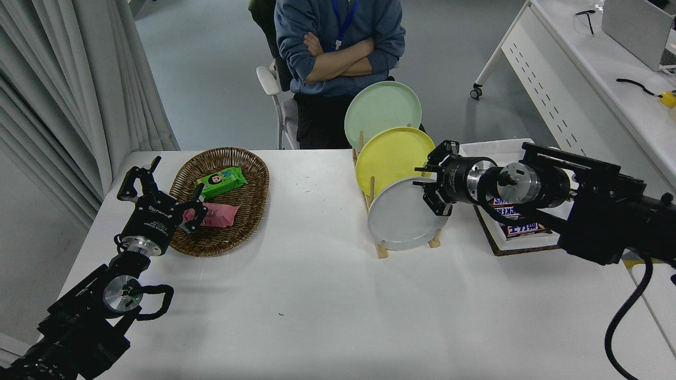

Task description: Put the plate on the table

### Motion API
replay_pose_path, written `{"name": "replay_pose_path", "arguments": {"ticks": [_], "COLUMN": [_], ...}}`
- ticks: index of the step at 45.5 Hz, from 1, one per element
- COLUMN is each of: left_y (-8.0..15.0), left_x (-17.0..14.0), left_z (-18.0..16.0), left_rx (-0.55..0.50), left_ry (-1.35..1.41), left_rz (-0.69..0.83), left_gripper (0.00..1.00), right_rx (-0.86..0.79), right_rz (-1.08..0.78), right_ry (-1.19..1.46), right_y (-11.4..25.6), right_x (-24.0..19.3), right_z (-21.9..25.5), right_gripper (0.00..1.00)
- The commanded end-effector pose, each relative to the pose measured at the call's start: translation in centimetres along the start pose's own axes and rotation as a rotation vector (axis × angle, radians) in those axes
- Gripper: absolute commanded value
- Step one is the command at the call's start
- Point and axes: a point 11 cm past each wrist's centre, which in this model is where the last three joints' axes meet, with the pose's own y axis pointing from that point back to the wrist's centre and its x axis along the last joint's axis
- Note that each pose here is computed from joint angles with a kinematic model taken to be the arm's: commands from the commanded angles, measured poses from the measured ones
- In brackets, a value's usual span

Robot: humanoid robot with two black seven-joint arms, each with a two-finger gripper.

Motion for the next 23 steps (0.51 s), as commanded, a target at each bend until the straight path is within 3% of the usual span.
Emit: {"name": "replay_pose_path", "arguments": {"ticks": [1, 23], "left_y": [-0.01, -0.01], "left_x": [-0.01, 0.0], "left_z": [0.0, 0.01], "left_rx": [0.0, -0.001], "left_ry": [0.0, 0.001], "left_rz": [0.0, 0.0], "left_gripper": [1.0, 1.0], "right_rx": [-0.003, -0.014], "right_rz": [-0.006, 0.0], "right_ry": [-0.007, -0.012], "right_y": [0.05, 0.07], "right_x": [-0.14, 0.0], "right_z": [-0.11, 0.03], "right_gripper": [0.2, 0.14]}}
